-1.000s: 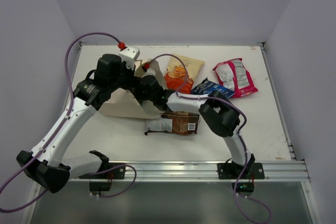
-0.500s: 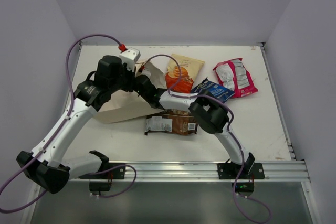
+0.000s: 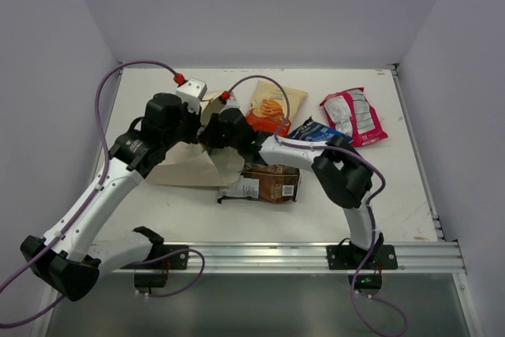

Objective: Take the snacks out of the paper bag

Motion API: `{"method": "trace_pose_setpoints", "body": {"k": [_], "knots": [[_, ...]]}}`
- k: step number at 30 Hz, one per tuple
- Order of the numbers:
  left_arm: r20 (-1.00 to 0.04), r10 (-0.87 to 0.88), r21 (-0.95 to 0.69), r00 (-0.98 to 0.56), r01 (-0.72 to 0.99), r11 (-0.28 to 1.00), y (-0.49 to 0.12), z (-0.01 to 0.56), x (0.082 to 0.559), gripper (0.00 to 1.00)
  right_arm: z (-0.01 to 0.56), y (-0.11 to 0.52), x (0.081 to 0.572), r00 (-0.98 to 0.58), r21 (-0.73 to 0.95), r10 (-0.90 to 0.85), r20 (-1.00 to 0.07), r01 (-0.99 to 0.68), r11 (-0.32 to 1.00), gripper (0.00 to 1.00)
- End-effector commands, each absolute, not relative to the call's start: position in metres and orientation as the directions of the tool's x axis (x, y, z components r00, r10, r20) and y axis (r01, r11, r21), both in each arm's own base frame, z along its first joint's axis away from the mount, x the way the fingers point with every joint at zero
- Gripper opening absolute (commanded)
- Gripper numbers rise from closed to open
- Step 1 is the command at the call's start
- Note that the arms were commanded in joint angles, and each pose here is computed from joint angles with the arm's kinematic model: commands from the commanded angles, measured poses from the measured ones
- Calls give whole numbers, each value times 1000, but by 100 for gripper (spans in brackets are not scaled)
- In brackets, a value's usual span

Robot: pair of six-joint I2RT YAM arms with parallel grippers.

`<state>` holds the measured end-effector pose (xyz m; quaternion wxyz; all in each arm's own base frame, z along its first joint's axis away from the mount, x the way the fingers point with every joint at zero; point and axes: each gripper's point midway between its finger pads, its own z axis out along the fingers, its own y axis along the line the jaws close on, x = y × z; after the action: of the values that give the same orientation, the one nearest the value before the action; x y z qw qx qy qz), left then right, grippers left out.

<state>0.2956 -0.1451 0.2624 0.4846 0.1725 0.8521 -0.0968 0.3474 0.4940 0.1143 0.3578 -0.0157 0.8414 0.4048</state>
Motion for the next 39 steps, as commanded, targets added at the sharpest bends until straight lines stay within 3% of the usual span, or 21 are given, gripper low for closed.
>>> {"method": "trace_pose_setpoints", "body": {"k": [1,10,14,15,17,18,24,34,37,38,39], "knots": [[-849,204,69,-488,281,957,-122,253,301,0,222,472,359,-618,681,351,-703,-445,581,0],[-848,207,136,-488,177,975,-103,251,326,0,288,386,334,-529,596,323,-785,-502,626,0],[-852,210,144,-480,171,975,-102,253,334,0,299,315,331,-502,608,385,-775,-424,672,0],[-856,210,143,-472,173,974,-103,255,336,0,275,296,327,-530,601,372,-762,-367,710,0],[-863,211,139,-459,186,973,-106,259,337,0,283,251,328,-474,612,446,-759,-287,737,0],[-866,211,138,-454,189,972,-107,261,338,0,251,230,322,-510,598,435,-742,-210,774,0],[-880,212,124,-425,225,966,-113,276,338,0,192,129,293,-478,642,601,-641,96,761,0],[-901,222,102,-372,317,943,-129,303,335,0,81,90,255,-547,633,735,-400,415,654,0],[-905,247,118,-347,354,928,-132,309,332,0,65,87,249,-571,587,736,-362,474,656,24],[-907,246,116,-341,361,925,-132,311,330,0,65,85,247,-573,574,736,-360,486,659,42],[-907,251,116,-339,371,921,-133,311,329,0,70,82,243,-576,549,734,-358,506,665,51]]}}
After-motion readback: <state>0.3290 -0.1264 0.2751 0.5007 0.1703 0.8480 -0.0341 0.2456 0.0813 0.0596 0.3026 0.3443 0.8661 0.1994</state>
